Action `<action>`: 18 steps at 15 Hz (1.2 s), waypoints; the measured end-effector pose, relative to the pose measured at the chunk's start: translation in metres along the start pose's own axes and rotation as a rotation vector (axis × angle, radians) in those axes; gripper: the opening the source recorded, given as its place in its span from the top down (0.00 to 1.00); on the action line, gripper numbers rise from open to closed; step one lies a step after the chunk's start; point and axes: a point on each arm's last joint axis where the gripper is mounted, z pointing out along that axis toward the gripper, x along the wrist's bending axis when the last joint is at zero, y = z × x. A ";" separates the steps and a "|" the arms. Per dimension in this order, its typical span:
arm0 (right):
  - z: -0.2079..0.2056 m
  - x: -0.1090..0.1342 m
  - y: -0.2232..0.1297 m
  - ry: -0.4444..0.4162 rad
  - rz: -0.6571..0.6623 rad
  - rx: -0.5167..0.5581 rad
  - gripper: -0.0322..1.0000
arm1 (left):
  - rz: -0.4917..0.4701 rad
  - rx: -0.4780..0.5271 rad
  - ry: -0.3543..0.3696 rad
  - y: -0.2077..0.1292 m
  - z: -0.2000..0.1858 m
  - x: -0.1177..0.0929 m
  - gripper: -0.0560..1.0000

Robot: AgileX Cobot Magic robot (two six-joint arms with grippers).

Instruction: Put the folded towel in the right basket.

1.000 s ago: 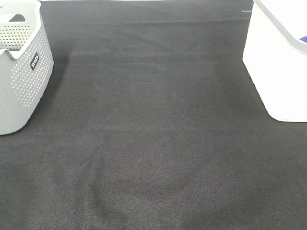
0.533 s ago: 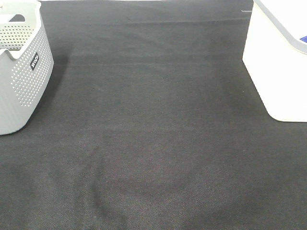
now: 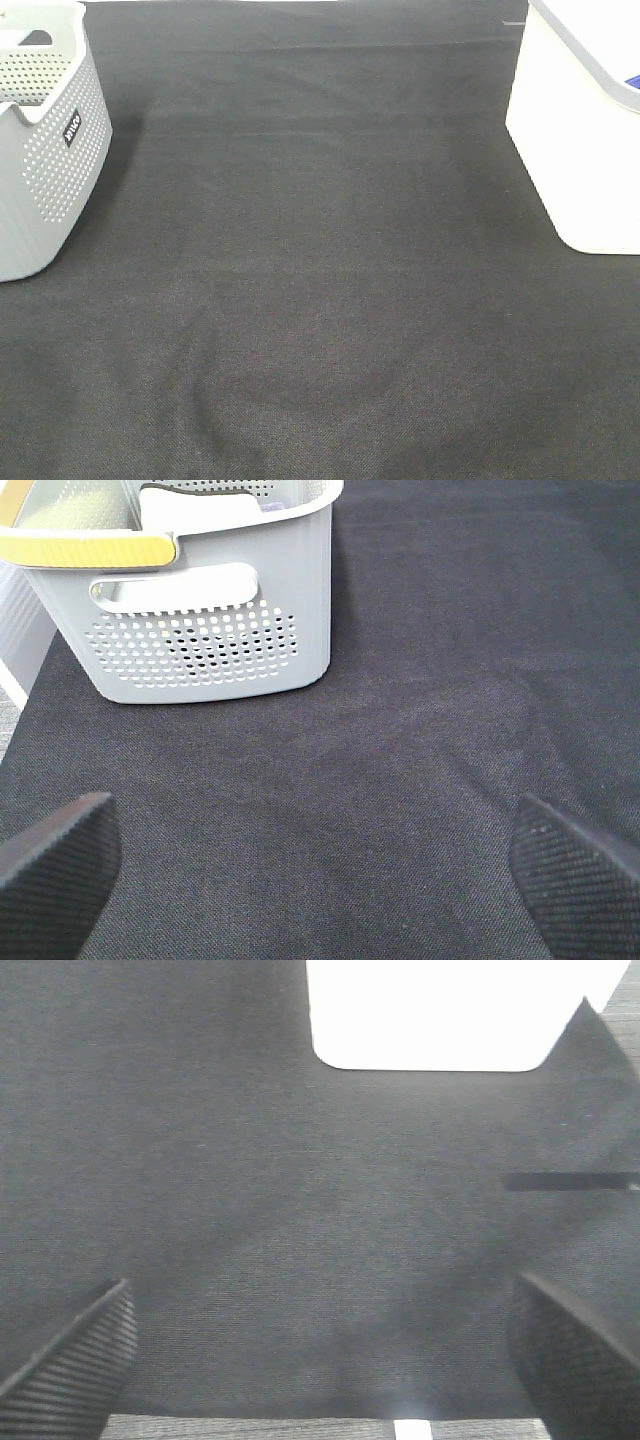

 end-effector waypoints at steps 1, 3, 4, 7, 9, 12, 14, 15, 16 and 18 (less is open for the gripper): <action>0.000 0.000 0.000 -0.002 -0.001 0.000 0.04 | 0.000 0.000 0.000 0.000 0.000 0.000 0.01; 0.000 0.000 0.000 -0.002 -0.001 0.000 0.04 | 0.000 0.000 0.000 0.000 0.000 0.000 0.01; 0.000 0.000 0.000 -0.002 -0.001 0.000 0.04 | 0.000 0.000 0.000 0.000 0.000 0.000 0.01; 0.000 0.000 0.000 -0.002 -0.001 0.000 0.04 | 0.000 0.000 0.000 0.000 0.000 0.000 0.01; 0.000 0.000 0.000 -0.002 -0.001 0.000 0.04 | 0.000 0.000 0.000 0.000 0.000 0.000 0.01; 0.000 0.000 0.000 -0.002 -0.001 0.000 0.04 | 0.000 0.000 0.000 0.000 0.000 0.000 0.01; 0.000 0.000 0.000 -0.002 -0.001 0.000 0.04 | 0.000 0.000 0.000 0.000 0.000 0.000 0.01; 0.000 0.000 0.000 -0.002 -0.001 0.000 0.04 | 0.000 0.000 0.000 0.000 0.000 0.000 0.01; 0.000 0.000 0.000 -0.002 -0.001 0.000 0.04 | 0.000 0.000 0.000 0.000 0.000 0.000 0.01; 0.000 0.000 0.000 -0.002 -0.001 0.000 0.04 | 0.000 0.000 0.000 0.000 0.000 0.000 0.01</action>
